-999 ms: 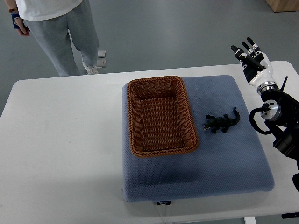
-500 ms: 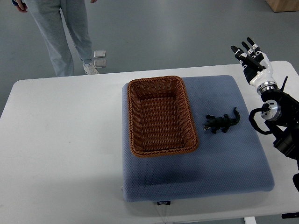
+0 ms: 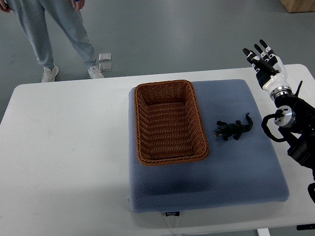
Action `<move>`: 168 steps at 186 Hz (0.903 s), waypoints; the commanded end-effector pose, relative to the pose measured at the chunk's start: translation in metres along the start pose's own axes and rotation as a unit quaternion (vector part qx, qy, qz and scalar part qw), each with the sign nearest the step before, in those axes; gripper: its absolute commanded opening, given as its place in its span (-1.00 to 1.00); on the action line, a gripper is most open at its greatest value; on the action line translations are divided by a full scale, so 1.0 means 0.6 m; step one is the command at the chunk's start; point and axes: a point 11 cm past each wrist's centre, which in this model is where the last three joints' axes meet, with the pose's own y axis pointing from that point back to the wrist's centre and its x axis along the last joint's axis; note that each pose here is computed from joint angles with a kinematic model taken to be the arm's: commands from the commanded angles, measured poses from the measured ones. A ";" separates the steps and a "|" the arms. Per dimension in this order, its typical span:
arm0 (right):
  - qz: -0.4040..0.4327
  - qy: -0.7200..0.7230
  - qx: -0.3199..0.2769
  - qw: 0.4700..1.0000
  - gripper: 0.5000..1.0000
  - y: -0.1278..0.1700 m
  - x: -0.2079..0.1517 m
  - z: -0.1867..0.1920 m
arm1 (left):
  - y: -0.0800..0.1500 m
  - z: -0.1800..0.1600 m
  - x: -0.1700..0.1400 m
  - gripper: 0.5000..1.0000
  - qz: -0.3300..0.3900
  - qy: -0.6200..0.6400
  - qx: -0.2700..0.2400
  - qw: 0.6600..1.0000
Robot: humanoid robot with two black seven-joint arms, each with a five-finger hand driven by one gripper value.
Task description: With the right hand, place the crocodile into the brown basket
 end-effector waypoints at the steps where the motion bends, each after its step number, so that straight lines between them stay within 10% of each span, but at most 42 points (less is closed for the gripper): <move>1: -0.001 0.001 -0.001 1.000 0.72 0.000 0.000 0.000 | 0.000 0.000 -0.001 1.00 -0.001 -0.001 0.000 1.000; 90: -0.073 0.225 -0.005 0.972 0.71 0.012 0.028 -0.083 | 0.000 0.003 -0.002 1.00 -0.001 -0.001 -0.001 1.000; 168: -0.343 0.616 -0.056 0.707 0.71 0.099 -0.013 -0.139 | 0.000 0.005 -0.002 1.00 -0.002 0.000 -0.002 1.000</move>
